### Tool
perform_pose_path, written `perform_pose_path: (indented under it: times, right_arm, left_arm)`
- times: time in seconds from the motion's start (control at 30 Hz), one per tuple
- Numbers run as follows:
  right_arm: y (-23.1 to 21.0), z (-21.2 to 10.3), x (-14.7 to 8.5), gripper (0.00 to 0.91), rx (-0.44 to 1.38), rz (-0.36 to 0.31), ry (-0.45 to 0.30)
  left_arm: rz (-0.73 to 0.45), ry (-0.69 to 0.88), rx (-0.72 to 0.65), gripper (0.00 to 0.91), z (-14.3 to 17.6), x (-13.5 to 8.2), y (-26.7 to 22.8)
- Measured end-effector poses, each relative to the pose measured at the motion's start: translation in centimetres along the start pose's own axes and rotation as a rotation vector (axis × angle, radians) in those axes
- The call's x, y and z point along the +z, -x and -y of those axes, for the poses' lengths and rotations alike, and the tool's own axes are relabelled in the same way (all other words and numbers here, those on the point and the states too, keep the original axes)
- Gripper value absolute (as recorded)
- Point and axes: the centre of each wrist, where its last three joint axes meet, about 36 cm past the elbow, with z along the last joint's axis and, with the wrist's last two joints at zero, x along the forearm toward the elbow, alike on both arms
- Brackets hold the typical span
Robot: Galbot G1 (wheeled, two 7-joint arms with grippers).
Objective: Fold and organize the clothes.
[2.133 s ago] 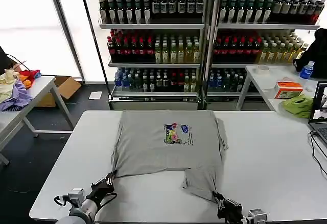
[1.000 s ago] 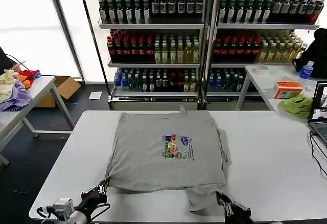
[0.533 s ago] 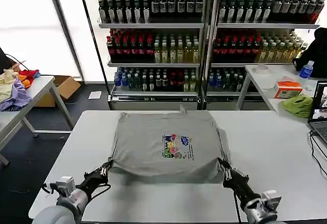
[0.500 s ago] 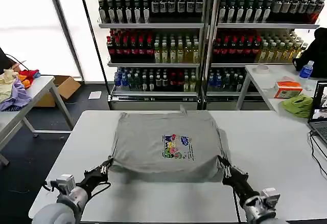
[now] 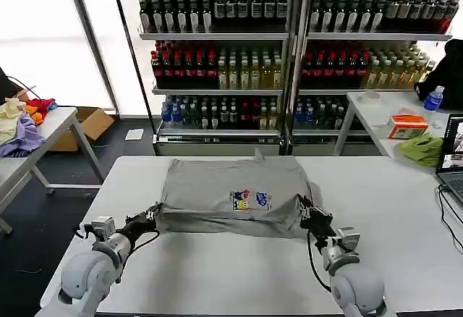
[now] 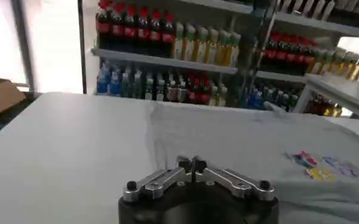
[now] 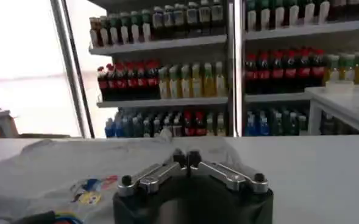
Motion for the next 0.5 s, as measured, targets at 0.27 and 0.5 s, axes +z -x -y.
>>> perform_pose_path:
  times: [0.27, 0.5]
  right_arm:
    - [0.6, -0.1, -0.1, 0.907, 0.023, -0.01, 0.0]
    - [-1.0, 0.5, -1.0, 0.907, 0.076, 0.013, -0.026]
  left_arm:
    - [0.006, 0.011, -0.025, 0.907, -1.4, -0.4, 0.7]
    - [0.035, 0.021, -0.048, 0.907, -1.9, -0.8, -0.5]
